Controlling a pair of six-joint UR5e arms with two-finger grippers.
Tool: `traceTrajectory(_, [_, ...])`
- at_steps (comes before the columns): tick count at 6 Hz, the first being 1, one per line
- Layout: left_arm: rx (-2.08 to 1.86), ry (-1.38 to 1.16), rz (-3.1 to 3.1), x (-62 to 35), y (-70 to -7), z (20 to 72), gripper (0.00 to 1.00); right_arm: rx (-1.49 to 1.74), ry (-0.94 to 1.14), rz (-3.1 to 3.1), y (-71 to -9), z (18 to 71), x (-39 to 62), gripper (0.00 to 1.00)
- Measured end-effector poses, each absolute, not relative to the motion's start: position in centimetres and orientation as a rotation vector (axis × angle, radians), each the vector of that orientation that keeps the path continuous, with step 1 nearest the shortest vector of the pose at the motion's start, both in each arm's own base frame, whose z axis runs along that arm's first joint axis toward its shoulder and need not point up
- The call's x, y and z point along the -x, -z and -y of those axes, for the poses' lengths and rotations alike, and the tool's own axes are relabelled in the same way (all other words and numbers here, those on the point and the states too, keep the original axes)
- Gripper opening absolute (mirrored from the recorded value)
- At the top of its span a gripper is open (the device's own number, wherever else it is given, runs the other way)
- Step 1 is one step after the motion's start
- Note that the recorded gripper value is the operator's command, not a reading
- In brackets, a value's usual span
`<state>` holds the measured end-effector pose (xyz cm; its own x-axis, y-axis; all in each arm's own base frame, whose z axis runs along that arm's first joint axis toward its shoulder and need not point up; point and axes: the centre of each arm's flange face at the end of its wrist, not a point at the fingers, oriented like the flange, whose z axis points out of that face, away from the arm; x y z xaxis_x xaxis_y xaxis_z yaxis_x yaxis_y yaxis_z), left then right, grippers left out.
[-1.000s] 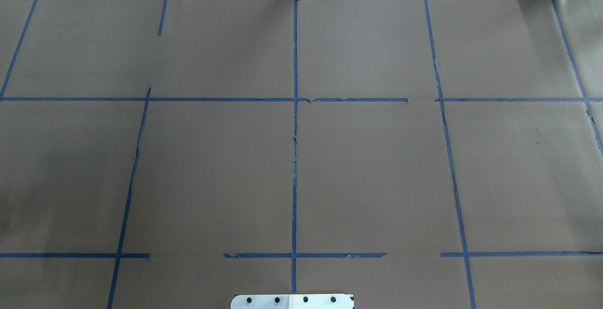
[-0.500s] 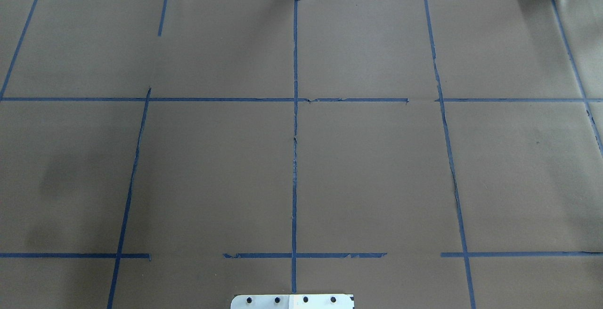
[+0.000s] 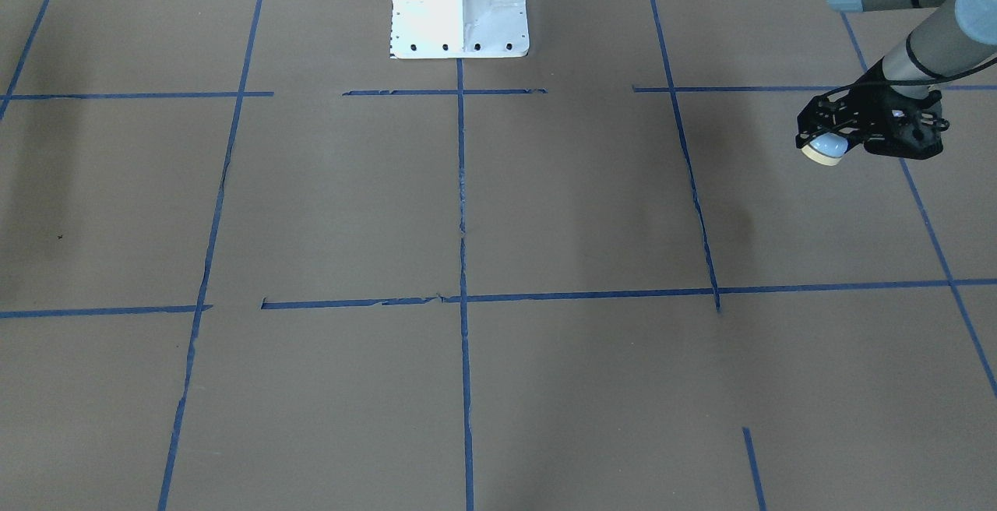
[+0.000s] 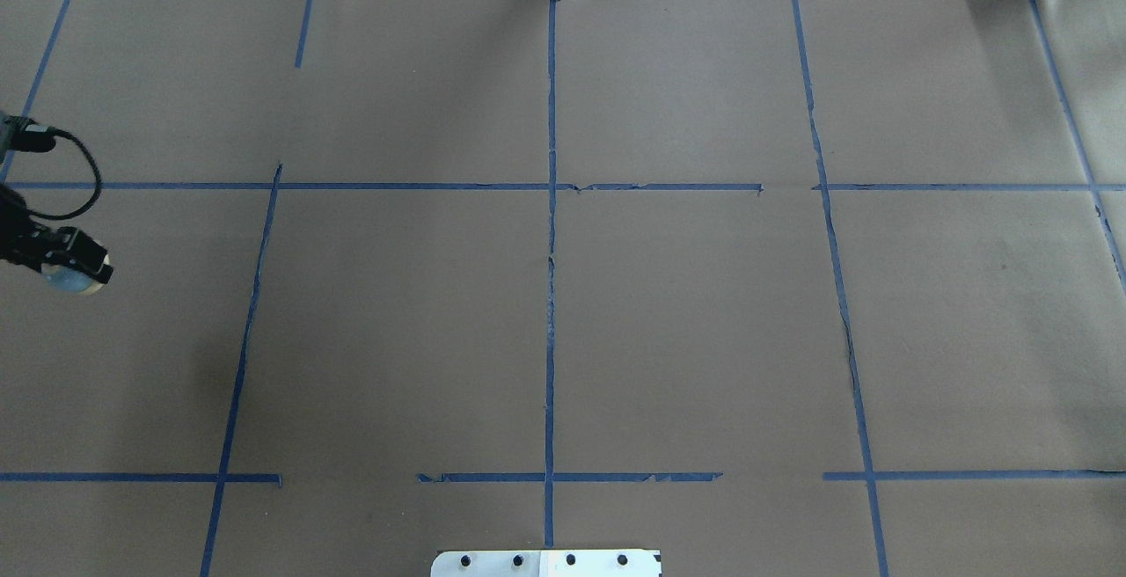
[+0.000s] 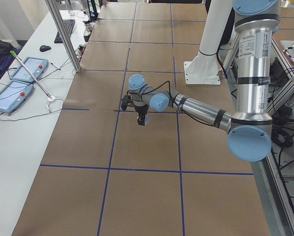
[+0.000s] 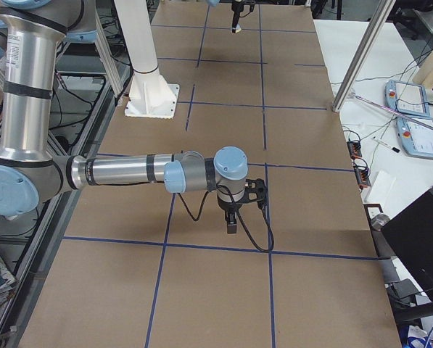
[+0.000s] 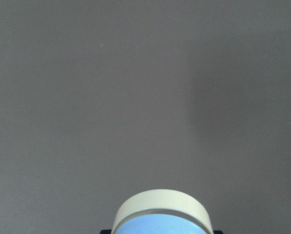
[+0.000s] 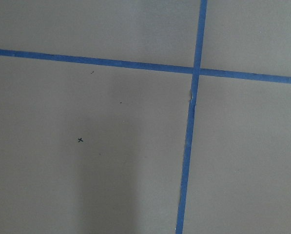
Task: Place and press bell with both arms
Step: 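Carry the bell with the left gripper to the central tape crossing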
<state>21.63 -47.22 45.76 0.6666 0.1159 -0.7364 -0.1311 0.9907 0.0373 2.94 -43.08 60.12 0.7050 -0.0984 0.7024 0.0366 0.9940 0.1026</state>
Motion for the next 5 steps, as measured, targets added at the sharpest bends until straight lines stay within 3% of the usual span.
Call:
traceTrajectory(3, [0.137, -0.086, -0.792, -37.1, -30.0, 55.9, 0.00, -0.085, 0.075, 0.783, -60.0, 43.4, -2.9, 1.00])
traceTrajectory(5, [0.182, -0.010, -0.768, -47.9, -22.5, 58.9, 0.06, -0.086, 0.075, 0.782, -60.0, 43.4, -2.9, 1.00])
